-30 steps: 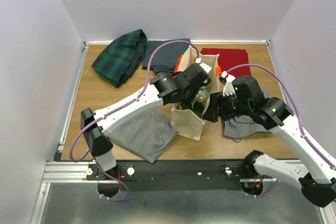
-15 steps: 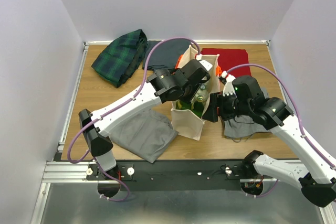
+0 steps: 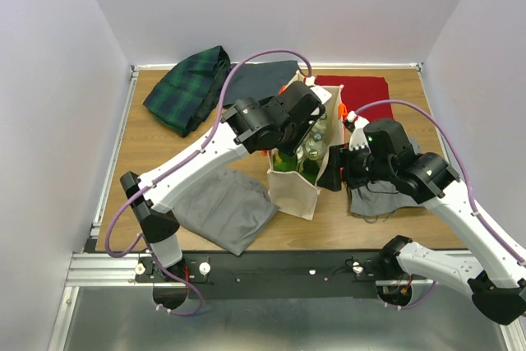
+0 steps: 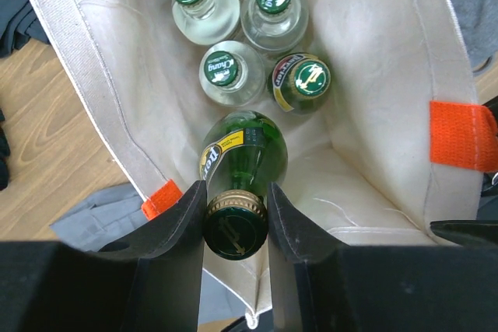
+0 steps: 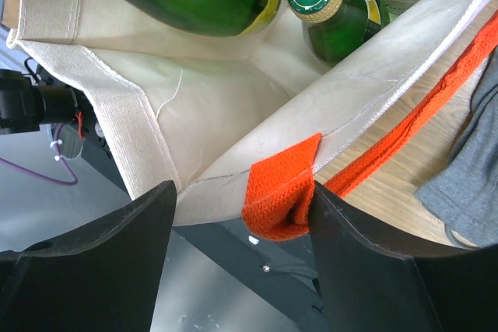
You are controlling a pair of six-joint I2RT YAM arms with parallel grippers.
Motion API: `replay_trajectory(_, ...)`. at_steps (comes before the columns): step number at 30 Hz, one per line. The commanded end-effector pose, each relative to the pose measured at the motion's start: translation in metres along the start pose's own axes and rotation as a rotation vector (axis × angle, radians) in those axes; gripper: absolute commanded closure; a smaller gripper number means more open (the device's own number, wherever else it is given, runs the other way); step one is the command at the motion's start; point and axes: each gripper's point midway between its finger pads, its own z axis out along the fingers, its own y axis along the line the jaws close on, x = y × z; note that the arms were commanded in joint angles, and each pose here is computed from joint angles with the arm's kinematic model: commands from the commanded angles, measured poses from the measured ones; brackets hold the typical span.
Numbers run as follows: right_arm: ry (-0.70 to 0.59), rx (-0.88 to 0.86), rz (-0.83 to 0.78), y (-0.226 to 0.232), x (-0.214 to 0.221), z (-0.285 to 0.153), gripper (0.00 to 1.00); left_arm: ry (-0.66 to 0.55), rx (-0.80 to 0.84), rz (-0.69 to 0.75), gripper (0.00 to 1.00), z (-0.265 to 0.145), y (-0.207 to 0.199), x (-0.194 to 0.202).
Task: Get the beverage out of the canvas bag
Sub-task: Take out the drink from the canvas bag.
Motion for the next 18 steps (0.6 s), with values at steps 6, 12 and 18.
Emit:
replay_trajectory(6,-0.03,0.005,-0.02,0.002,-0.006,-0.008,0.24,-0.132,-0.031,-0.016,1.0,-0.026,0.021,-0.039)
replay_trajectory(12,-0.032,0.006,-0.02,0.001,-0.007,-0.006,0.24,-0.158,-0.041,-0.033,1.0,-0.034,0.028,-0.047)
replay_trajectory(18,-0.034,0.007,-0.022,0.001,-0.009,-0.005,0.24,-0.192,-0.029,-0.06,1.0,-0.043,0.031,-0.059)
